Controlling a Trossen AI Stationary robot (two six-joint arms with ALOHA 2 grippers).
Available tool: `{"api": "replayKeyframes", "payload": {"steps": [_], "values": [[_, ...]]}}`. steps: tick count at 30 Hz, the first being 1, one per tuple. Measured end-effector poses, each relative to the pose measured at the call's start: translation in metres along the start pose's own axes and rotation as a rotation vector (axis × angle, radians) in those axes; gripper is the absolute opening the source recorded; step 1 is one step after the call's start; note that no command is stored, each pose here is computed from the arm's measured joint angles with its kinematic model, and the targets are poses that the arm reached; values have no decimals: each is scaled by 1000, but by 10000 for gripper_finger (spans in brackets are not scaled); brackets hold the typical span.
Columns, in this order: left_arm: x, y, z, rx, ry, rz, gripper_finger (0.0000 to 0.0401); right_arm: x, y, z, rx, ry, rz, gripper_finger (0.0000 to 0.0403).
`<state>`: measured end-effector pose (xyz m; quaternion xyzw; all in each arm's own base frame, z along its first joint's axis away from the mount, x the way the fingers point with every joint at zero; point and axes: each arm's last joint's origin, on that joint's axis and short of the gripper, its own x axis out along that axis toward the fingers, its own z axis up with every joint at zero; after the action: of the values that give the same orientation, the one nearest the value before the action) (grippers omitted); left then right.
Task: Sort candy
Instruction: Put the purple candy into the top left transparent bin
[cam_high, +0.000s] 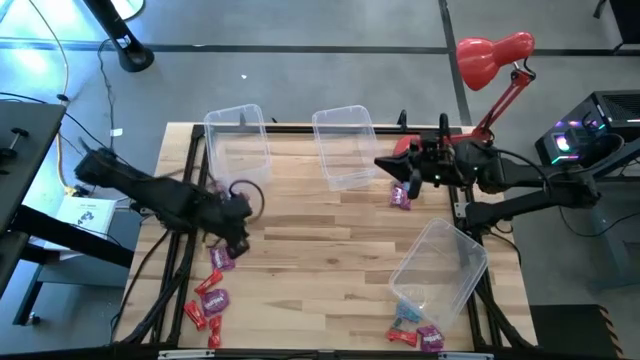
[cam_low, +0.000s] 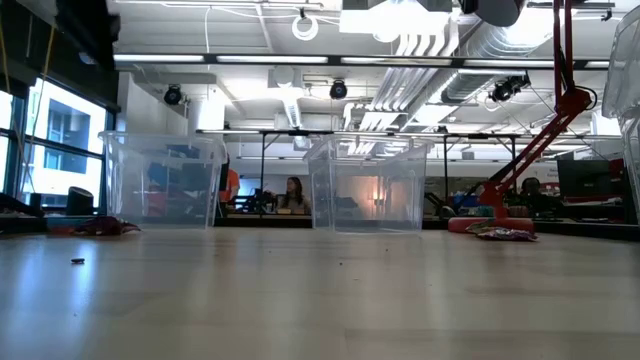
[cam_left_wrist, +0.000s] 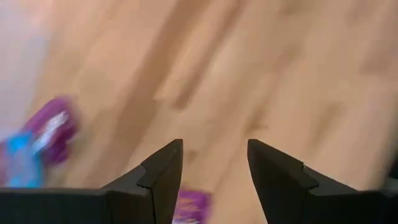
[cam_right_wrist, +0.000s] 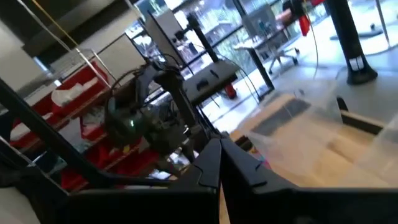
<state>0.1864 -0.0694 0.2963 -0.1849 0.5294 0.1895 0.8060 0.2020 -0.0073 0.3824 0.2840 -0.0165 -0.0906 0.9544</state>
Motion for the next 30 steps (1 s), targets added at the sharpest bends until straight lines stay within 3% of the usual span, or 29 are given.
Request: {"api": "replayKeyframes", "payload": {"steps": [4, 11, 20, 30], "values": [[37, -2, -11, -51, 102, 172, 174, 0, -1, -2, -8, 34, 9, 0], [89, 7, -34, -1, 348, 316, 174, 1, -4, -1, -40, 17, -19, 0], [108, 27, -32, 30, 322, 420, 183, 2, -9, 3, -42, -1, -49, 0], [125, 54, -17, 52, 330, 426, 243, 2, -12, 5, -41, -11, -65, 0]]}}
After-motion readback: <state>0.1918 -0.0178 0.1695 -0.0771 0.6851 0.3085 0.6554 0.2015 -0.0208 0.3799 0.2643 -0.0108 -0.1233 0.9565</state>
